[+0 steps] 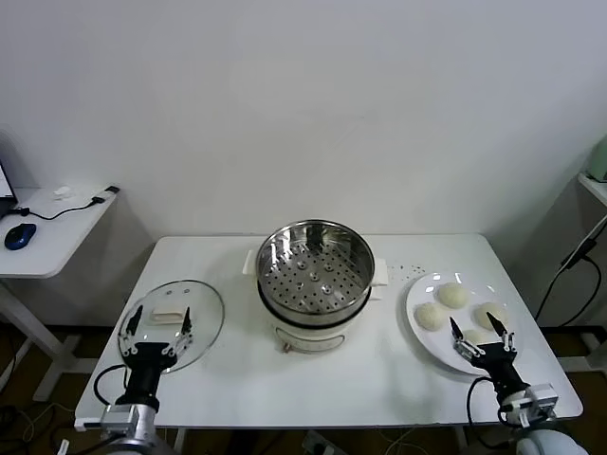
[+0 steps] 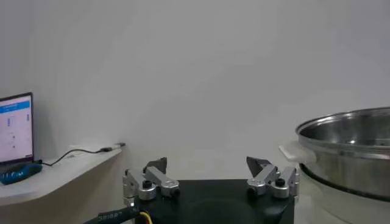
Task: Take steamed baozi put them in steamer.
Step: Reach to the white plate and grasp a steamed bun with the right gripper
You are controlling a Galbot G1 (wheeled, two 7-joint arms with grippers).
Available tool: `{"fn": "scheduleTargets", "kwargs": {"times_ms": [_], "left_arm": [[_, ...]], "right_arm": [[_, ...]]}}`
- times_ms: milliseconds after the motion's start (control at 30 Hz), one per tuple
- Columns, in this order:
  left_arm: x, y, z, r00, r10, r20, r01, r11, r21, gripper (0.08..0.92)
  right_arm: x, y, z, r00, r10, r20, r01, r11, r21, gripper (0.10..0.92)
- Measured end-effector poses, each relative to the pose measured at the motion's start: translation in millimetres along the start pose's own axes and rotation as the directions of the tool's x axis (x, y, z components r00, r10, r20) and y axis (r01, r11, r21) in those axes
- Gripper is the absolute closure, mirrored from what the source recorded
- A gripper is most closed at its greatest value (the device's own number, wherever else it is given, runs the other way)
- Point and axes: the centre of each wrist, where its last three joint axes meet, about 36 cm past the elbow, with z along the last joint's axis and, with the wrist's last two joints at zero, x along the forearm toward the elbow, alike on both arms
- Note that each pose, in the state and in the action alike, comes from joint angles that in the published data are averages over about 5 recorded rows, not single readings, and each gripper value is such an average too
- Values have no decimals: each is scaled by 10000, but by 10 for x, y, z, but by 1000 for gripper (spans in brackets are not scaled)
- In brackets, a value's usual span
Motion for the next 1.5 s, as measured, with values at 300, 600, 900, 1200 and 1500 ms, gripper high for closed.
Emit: {"fn": "scheduleTargets", "kwargs": {"times_ms": [300, 600, 900, 1200, 1500], "left_arm": [[31, -11, -36, 10000, 33, 66, -33, 10000, 32, 177], [85, -14, -37, 10000, 39, 27, -40, 10000, 79, 177], [96, -4, -7, 10000, -8, -85, 9, 9999, 123, 177], [73, 9, 11, 9998, -32, -171, 34, 10000, 89, 177], [61, 46, 74, 9994, -117, -323, 118, 9999, 35, 177]], "right_arm": [[-351, -616, -394, 9545, -2321, -1875, 2789, 9173, 2842, 200], [-1107, -1283, -1037, 7823, -3660, -5040, 6090, 6191, 4958, 200], [-1705, -1712, -1513, 6150, -2835, -7358, 7763, 3811, 5021, 200], [-2295, -1818, -1731, 5059, -2113, -8363, 8523, 2715, 4470, 200], [-2825, -1643, -1762, 4335, -1891, -8811, 8927, 2239, 3911, 200]]}}
